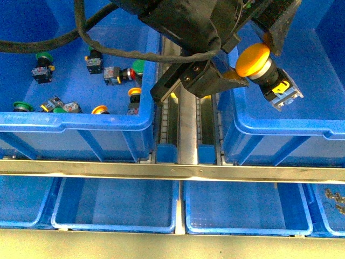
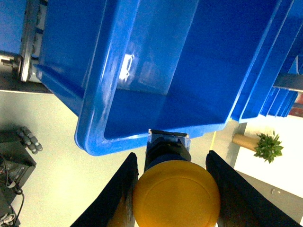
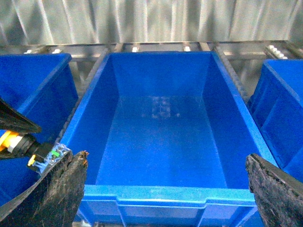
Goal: Pick red and yellow buttons and place in box
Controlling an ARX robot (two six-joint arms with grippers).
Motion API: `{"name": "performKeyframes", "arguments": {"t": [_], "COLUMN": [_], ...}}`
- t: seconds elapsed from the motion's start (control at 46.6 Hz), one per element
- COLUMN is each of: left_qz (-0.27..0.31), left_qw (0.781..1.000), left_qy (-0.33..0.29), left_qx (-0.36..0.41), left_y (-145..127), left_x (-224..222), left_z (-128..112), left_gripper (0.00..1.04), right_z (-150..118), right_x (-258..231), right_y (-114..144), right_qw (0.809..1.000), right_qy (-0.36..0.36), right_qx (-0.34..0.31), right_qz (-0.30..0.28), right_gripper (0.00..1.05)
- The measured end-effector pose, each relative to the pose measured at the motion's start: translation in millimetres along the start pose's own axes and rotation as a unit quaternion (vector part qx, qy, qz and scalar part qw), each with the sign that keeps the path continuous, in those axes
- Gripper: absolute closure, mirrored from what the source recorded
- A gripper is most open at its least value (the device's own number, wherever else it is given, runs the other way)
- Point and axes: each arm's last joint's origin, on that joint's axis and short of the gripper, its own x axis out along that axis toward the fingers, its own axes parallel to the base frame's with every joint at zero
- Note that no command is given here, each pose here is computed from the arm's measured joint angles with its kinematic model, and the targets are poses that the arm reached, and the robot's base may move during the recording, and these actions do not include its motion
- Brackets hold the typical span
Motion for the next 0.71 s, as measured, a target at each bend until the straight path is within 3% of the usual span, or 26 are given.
{"name": "performKeyframes", "arguments": {"t": [0.107, 0.172, 0.279, 0.472, 0.709], "left_qz": [0.002, 0.001, -0.006, -0.019, -0.022], "left_qw": [1.000, 1.000, 1.000, 1.000, 0.999], "left_qy": [-0.003, -0.007, -0.013, -0.023, -0.027], "left_qx": [0.000, 0.002, 0.005, 0.010, 0.007], "left_y": [-0.7, -3.6, -10.0, -20.8, -22.6], "left_x": [2.5, 3.3, 2.9, -0.3, -0.5], "left_z": [0.7, 3.0, 7.2, 14.7, 18.4], "left_gripper": [0.70, 0.70, 0.70, 0.70, 0.70], "right_z": [-0.6, -3.1, -3.8, -5.0, -8.7], "right_x": [0.4, 2.0, 14.7, 43.7, 73.1], "right_y": [0.3, 4.9, 17.1, 44.0, 58.5], "right_qw": [1.000, 0.992, 0.973, 0.942, 0.928], "right_qy": [0.009, 0.104, 0.169, 0.153, 0.125], "right_qx": [-0.004, -0.037, -0.093, -0.188, -0.239], "right_qz": [0.005, 0.054, 0.128, 0.235, 0.257], "right_gripper": [0.06, 0.06, 0.06, 0.06, 0.06]}}
